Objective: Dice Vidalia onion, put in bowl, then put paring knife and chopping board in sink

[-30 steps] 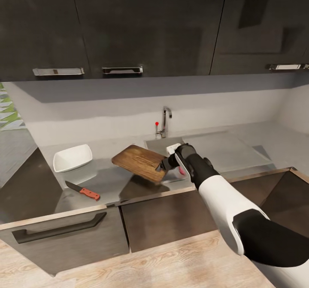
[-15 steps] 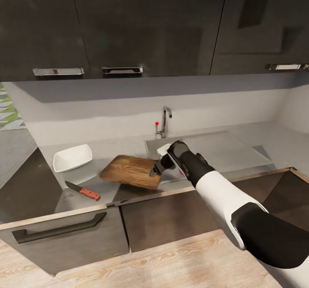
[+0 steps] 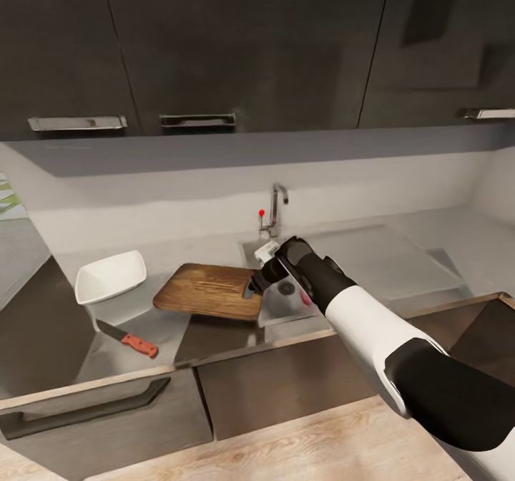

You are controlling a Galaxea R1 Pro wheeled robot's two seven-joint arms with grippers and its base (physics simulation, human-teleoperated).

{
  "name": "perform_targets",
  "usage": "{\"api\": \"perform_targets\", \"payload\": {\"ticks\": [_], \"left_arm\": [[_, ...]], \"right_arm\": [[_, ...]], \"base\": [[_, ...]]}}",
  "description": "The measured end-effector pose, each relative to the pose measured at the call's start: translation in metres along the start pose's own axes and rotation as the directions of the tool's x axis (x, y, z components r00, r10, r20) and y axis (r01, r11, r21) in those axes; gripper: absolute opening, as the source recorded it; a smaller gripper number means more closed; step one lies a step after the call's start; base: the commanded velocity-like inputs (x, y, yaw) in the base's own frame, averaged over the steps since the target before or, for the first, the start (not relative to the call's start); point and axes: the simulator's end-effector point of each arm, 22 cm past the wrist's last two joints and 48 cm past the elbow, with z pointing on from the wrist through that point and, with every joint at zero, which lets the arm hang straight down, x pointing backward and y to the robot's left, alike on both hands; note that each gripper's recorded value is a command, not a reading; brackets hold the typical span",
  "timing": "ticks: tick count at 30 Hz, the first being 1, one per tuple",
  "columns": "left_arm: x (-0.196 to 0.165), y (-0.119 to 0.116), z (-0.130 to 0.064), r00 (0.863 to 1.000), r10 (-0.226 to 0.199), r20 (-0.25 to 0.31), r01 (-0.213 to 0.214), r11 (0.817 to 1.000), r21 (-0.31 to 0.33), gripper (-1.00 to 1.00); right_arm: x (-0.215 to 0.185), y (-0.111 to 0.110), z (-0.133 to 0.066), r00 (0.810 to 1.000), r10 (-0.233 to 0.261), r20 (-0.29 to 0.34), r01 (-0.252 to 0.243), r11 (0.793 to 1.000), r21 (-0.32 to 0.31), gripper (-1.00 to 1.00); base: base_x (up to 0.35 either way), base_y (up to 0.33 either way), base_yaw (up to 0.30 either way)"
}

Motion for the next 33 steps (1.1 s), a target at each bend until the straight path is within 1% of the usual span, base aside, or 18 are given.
{"api": "perform_targets", "payload": {"ticks": [5,9,10,12,14,16,18,21,24,26,29,31,33], "left_arm": [[0.0,0.0,0.0,1.0,0.0,-0.001,0.0,1.0,0.0,1.0],[0.0,0.0,0.0,1.0,0.0,-0.002,0.0,1.0,0.0,1.0],[0.0,0.0,0.0,1.0,0.0,-0.002,0.0,1.0,0.0,1.0],[0.0,0.0,0.0,1.0,0.0,-0.002,0.0,1.0,0.0,1.0],[0.0,0.0,0.0,1.0,0.0,-0.002,0.0,1.0,0.0,1.0],[0.0,0.0,0.0,1.0,0.0,-0.001,0.0,1.0,0.0,1.0],[0.0,0.0,0.0,1.0,0.0,-0.002,0.0,1.0,0.0,1.0],[0.0,0.0,0.0,1.0,0.0,-0.002,0.0,1.0,0.0,1.0],[0.0,0.0,0.0,1.0,0.0,-0.001,0.0,1.0,0.0,1.0],[0.0,0.0,0.0,1.0,0.0,-0.001,0.0,1.0,0.0,1.0],[0.0,0.0,0.0,1.0,0.0,-0.001,0.0,1.0,0.0,1.0],[0.0,0.0,0.0,1.0,0.0,-0.001,0.0,1.0,0.0,1.0],[0.0,0.0,0.0,1.0,0.001,-0.001,-0.001,1.0,0.0,1.0]], "right_arm": [[0.0,0.0,0.001,1.0,-0.004,-0.001,0.004,1.0,0.0,-1.0],[0.0,0.006,0.001,1.0,0.0,-0.001,0.0,1.0,-0.028,-1.0],[0.001,0.009,0.001,1.0,-0.007,-0.004,0.006,0.999,-0.039,-1.0],[0.001,0.019,0.003,0.999,-0.033,-0.004,0.033,0.997,-0.064,-1.0],[0.001,0.025,0.005,0.997,-0.074,0.002,0.074,0.994,-0.075,-1.0],[0.0,0.033,0.006,0.995,-0.102,0.009,0.103,0.99,-0.096,-1.0],[0.001,0.037,0.007,0.993,-0.12,0.011,0.121,0.987,-0.107,-1.0],[0.001,0.039,0.007,0.992,-0.128,0.013,0.128,0.985,-0.114,-1.0],[-0.002,0.041,0.007,0.99,-0.137,0.028,0.139,0.983,-0.119,-1.0],[-0.005,0.042,0.007,0.987,-0.156,0.045,0.16,0.98,-0.118,-1.0],[-0.01,0.049,0.009,0.972,-0.221,0.077,0.229,0.967,-0.112,-1.0],[-0.012,0.051,0.01,0.965,-0.247,0.089,0.256,0.961,-0.109,-1.0],[-0.013,0.058,0.01,0.958,-0.269,0.098,0.281,0.952,-0.125,-1.0]], "base": [[0.248,0.0,0.0],[0.045,0.0,0.0],[0.01,0.0,0.0],[0.005,0.0,0.0],[0.002,0.0,0.0],[0.001,0.0,0.0],[0.0,0.0,0.0],[0.0,0.0,0.0],[0.0,0.0,0.0],[0.0,0.0,0.0],[0.0,0.0,0.0],[0.0,0.0,0.0],[0.0,0.0,0.0]]}}
